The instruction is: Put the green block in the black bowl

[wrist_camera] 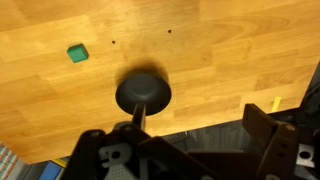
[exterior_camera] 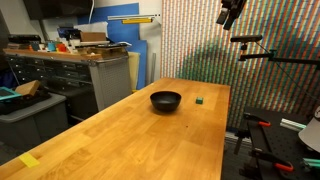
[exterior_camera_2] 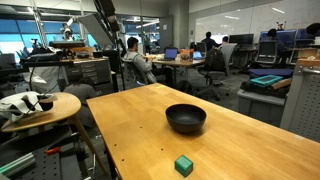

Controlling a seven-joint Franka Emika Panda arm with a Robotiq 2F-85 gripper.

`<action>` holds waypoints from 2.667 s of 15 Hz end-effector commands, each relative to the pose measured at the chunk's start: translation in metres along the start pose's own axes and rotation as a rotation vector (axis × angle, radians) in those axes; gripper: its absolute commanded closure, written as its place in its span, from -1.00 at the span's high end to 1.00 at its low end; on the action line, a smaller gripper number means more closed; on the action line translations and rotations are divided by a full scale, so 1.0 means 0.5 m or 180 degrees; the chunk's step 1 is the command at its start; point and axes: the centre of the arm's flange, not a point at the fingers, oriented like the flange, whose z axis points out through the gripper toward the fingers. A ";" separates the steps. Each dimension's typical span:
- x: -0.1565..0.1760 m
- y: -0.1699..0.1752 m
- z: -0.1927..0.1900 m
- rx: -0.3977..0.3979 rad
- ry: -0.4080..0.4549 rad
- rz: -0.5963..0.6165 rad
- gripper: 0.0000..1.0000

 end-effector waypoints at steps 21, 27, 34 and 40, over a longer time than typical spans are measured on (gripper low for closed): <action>0.064 0.229 0.278 -0.0471 0.0124 -0.0159 1.00; 0.059 0.277 0.370 -0.0545 0.0020 -0.0170 1.00; 0.041 0.333 0.466 -0.0516 -0.0127 -0.0261 1.00; 0.028 0.371 0.520 -0.0515 -0.0109 -0.0511 1.00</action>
